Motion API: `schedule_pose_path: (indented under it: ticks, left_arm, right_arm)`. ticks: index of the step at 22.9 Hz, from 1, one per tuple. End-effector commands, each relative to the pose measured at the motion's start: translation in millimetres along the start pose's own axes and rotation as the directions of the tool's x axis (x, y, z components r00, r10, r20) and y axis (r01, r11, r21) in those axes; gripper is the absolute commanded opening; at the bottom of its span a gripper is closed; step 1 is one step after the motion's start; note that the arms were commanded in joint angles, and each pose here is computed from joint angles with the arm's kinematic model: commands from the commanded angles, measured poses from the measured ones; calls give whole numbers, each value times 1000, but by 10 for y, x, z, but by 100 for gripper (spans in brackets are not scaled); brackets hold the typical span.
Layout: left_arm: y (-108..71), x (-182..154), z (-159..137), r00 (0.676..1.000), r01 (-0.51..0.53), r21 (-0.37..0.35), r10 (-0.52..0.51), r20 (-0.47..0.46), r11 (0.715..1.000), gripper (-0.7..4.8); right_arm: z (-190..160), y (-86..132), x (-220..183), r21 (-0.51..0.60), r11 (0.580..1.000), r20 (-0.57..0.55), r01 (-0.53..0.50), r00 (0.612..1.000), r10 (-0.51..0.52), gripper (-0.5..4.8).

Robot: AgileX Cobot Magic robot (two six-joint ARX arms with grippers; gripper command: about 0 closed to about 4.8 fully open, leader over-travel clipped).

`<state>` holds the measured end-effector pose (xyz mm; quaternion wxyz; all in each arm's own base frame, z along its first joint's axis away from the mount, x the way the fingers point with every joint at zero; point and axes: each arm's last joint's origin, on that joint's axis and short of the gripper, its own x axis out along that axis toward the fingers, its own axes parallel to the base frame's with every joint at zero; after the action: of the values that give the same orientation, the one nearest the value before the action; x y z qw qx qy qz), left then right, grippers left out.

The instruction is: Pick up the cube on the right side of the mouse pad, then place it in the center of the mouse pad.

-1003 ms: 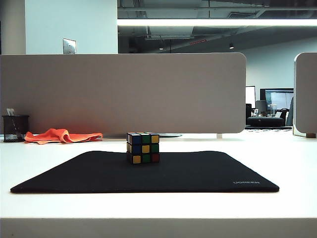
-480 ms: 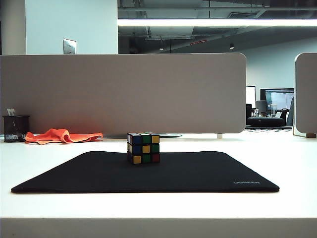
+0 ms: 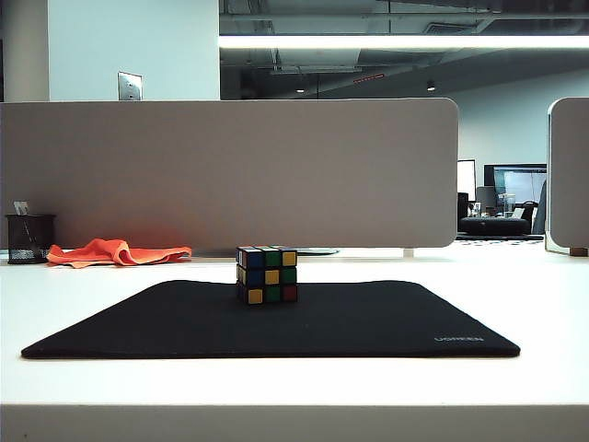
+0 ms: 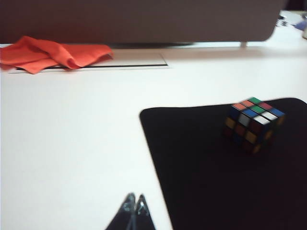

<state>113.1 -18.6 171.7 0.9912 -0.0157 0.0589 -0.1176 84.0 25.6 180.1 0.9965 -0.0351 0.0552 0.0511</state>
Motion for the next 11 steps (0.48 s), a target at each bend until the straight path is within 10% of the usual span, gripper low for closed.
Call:
schedule_pose_path:
  ticks: [1,11]
  left_arm:
    - [6,10,-63,1000,-12,-9,12,28,1000,-5]
    - [17,15,-137,999,-37,0,37,9,999,-5]
  right_arm:
    - [-25,4,17,8,1000,12,8,1000,-8,23]
    - [-271,36,96,-11,1000,-48,3,999,-3,23]
